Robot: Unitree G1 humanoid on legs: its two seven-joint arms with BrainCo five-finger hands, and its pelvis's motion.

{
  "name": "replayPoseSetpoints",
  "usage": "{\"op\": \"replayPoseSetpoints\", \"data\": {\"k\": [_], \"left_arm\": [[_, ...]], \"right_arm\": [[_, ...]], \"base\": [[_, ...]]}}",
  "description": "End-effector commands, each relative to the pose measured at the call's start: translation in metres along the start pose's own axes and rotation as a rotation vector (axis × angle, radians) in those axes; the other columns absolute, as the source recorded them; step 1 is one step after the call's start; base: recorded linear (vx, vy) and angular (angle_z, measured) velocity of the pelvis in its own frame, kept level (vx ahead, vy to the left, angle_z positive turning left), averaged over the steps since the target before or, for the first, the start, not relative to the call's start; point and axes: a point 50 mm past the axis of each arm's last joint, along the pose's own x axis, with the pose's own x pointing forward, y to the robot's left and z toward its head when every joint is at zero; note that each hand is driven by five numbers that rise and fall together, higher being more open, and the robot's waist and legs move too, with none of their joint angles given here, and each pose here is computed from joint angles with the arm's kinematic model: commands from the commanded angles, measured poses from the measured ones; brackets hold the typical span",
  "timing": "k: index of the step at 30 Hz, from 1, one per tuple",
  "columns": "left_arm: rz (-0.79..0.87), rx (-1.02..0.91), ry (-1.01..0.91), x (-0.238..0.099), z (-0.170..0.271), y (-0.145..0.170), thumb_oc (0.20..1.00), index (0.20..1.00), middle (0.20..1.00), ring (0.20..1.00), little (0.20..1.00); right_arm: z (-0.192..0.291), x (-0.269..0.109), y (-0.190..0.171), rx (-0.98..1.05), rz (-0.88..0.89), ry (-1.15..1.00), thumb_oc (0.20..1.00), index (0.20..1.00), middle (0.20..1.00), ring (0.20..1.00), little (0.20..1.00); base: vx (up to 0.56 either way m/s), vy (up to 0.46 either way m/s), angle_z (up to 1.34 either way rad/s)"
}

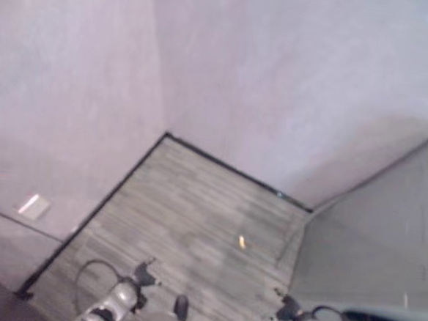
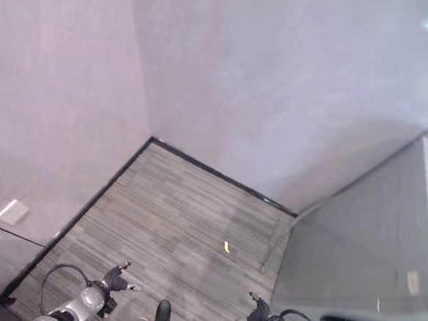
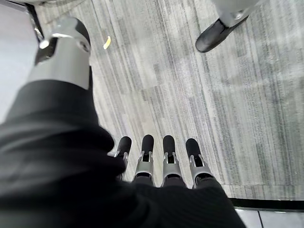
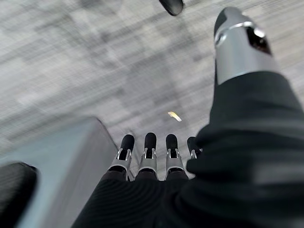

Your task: Put brush and paste in cup on sink, flatten towel.

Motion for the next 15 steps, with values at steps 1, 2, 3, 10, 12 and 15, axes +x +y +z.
{"op": "replayPoseSetpoints", "data": {"k": [1, 2, 3, 10, 12, 15], "left_arm": [[0.028, -0.009, 0.031, -0.002, -0.012, 0.010, 1.000, 1.000, 1.000, 1.000, 1.000], [0.035, -0.012, 0.037, -0.002, -0.014, 0.011, 1.000, 1.000, 1.000, 1.000, 1.000], [0.043, -0.014, 0.039, -0.002, -0.014, 0.012, 1.000, 1.000, 1.000, 1.000, 1.000], [0.056, -0.012, 0.070, -0.005, -0.024, 0.016, 1.000, 1.000, 1.000, 1.000, 1.000], [0.066, -0.041, 0.107, -0.008, -0.034, 0.015, 1.000, 1.000, 1.000, 1.000, 1.000], [0.074, -0.066, 0.141, -0.011, -0.044, 0.015, 1.000, 1.000, 1.000, 1.000, 1.000]], "right_arm": [[-0.004, -0.003, 0.003, -0.028, 0.010, -0.012, 1.000, 1.000, 1.000, 1.000, 1.000], [-0.003, -0.003, 0.004, -0.034, 0.014, -0.020, 1.000, 1.000, 1.000, 1.000, 1.000], [-0.002, -0.003, 0.004, -0.037, 0.015, -0.017, 1.000, 1.000, 1.000, 1.000, 1.000], [-0.005, -0.001, 0.011, -0.074, 0.040, 0.011, 1.000, 1.000, 1.000, 1.000, 1.000], [-0.002, 0.000, 0.011, -0.082, 0.047, 0.006, 1.000, 1.000, 1.000, 1.000, 1.000], [0.003, 0.002, 0.009, -0.101, 0.048, -0.002, 1.000, 1.000, 1.000, 1.000, 1.000]], "base": [[0.17, 0.064, 0.50], [0.19, 0.053, 0.18], [0.09, -0.003, 0.38], [0.06, -0.074, 1.05], [0.03, -0.109, 0.39], [0.02, -0.108, -0.04]]}}
